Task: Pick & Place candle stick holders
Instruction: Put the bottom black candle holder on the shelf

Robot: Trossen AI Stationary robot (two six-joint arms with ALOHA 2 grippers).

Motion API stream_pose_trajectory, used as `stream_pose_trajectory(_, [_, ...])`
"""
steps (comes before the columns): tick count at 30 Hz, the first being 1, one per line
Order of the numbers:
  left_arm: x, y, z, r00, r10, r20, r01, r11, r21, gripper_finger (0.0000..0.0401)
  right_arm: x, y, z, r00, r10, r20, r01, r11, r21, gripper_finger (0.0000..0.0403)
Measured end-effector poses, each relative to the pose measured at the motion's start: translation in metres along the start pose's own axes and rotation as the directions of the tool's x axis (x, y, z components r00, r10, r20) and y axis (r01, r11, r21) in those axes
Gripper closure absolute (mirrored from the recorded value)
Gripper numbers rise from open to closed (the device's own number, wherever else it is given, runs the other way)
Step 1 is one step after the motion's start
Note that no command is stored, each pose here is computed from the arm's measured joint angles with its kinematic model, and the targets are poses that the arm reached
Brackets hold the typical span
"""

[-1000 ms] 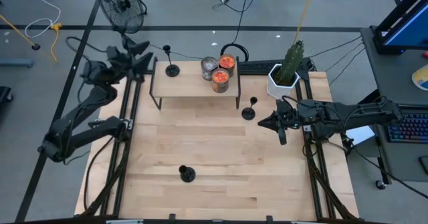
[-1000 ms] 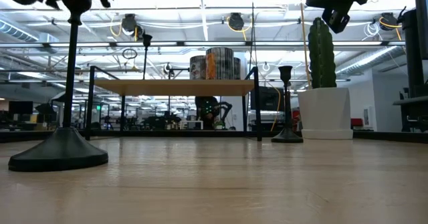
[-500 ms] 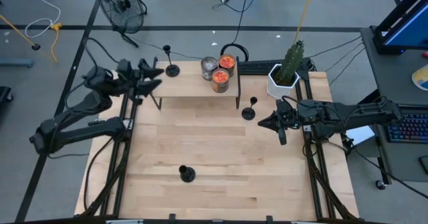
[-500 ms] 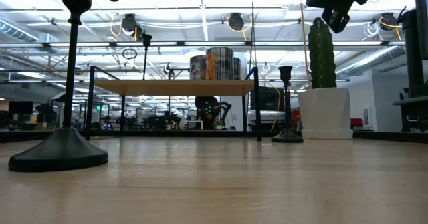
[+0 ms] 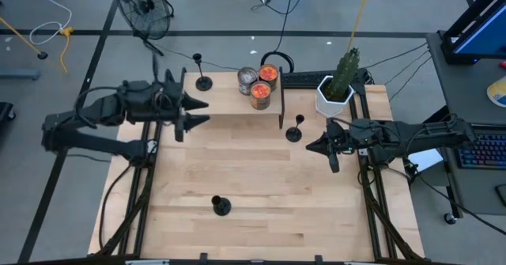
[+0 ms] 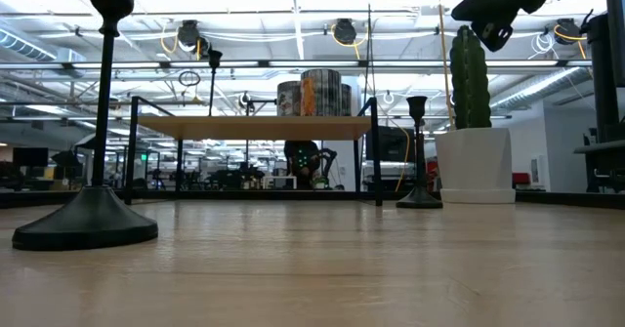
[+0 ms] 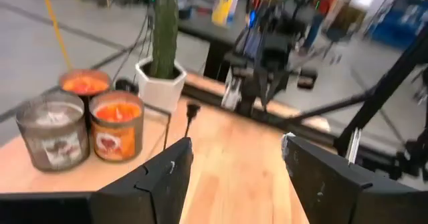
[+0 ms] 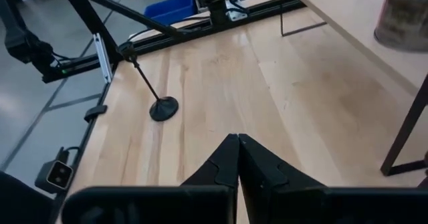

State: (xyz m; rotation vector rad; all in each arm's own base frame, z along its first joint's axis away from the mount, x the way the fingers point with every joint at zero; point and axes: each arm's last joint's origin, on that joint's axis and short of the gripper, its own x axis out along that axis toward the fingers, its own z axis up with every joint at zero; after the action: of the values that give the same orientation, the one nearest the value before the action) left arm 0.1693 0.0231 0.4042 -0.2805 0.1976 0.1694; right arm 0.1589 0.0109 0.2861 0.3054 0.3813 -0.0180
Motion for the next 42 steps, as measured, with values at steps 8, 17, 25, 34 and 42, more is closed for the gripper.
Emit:
stream_pose_trajectory(8, [0.02, -0.039, 0.015, 0.973, 0.019, -0.231, -0.015, 1.0, 0.02, 0.0158, -0.003, 0.0, 0.001, 1.0, 0.005, 0.014, -0.004, 0.996, -0.085, 0.0399])
stream_pose_trajectory(17, [0.033, -0.079, 0.022, 0.914, 0.013, -0.405, -0.034, 0.998, -0.046, 0.0158, -0.007, 0.0, 0.002, 1.0, 0.009, 0.027, -0.006, 0.993, -0.115, 0.0399])
stream_pose_trajectory(25, [0.045, -0.101, -0.007, 0.782, -0.011, -0.623, -0.127, 0.976, -0.176, 0.0158, -0.007, -0.001, -0.001, 1.0, 0.002, -0.002, -0.002, 0.991, -0.132, 0.0399])
stream_pose_trajectory(34, [0.065, -0.127, -0.036, 0.673, -0.029, -0.739, -0.126, 0.98, -0.153, 0.0158, -0.007, 0.0, -0.001, 1.0, 0.003, -0.002, -0.003, 0.991, -0.132, 0.0399])
stream_pose_trajectory(42, [0.078, -0.141, -0.059, 0.602, 0.026, -0.798, -0.068, 0.998, -0.018, 0.0158, -0.007, -0.001, -0.001, 1.0, 0.003, -0.002, -0.003, 0.991, -0.132, 0.0399])
